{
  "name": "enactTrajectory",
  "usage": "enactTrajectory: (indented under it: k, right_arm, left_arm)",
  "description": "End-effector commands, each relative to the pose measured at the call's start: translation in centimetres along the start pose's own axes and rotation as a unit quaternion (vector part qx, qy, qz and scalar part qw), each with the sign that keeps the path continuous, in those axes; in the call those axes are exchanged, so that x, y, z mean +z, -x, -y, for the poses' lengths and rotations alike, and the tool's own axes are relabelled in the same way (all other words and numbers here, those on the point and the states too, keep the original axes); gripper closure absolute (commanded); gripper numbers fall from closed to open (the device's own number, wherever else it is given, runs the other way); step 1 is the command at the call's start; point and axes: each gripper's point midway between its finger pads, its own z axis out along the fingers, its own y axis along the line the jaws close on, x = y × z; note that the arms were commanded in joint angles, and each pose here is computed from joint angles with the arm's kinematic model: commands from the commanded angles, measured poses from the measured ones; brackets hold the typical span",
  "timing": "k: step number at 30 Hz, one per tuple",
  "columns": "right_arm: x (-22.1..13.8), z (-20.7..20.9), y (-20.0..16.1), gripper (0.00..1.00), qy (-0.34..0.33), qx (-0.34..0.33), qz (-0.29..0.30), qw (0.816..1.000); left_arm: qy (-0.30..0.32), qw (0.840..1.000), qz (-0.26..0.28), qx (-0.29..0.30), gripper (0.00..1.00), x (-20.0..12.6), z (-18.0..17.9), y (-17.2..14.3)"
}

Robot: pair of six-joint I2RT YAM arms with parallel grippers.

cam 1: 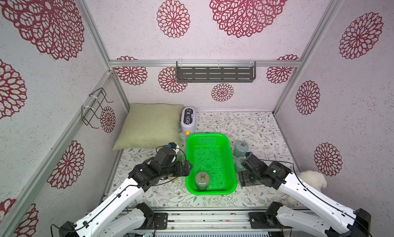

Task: Take the tea canister out of the basket
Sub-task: Place the tea canister at the center of the board.

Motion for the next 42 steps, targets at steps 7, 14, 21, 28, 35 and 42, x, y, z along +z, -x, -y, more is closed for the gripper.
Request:
enactTrajectory:
  k: [7,14,21,28,35,42]
  right_arm:
    - [1.2,-0.7,0.2,0.34,0.03,0.056,0.019,0.998]
    - [2.8,-0.4,-1.0,0.34,0.026,0.093,0.007,0.995]
    - [5.2,-0.3,-2.5,0.33,0.021,0.109,-0.017,0.994]
    - [6.3,-0.2,-2.2,0.31,0.021,0.124,-0.016,0.992]
    - [7.1,0.0,-1.8,0.31,0.014,0.127,-0.019,0.992]
    - [7.6,-0.2,-1.5,0.28,0.016,0.127,-0.022,0.992]
  left_arm:
    - [-0.015,1.0,0.016,0.008,0.03,-0.5,0.7,0.3]
    - [-0.031,0.999,0.018,0.009,0.03,-0.4,1.2,0.1]
    - [-0.041,0.999,0.005,0.011,0.03,0.3,1.4,-0.5]
    - [-0.048,0.999,0.014,0.012,0.03,-0.1,1.6,-0.6]
    - [-0.051,0.999,0.016,0.01,0.03,-0.2,1.6,-0.6]
    - [-0.051,0.998,0.017,0.012,0.03,-0.1,1.7,-0.5]
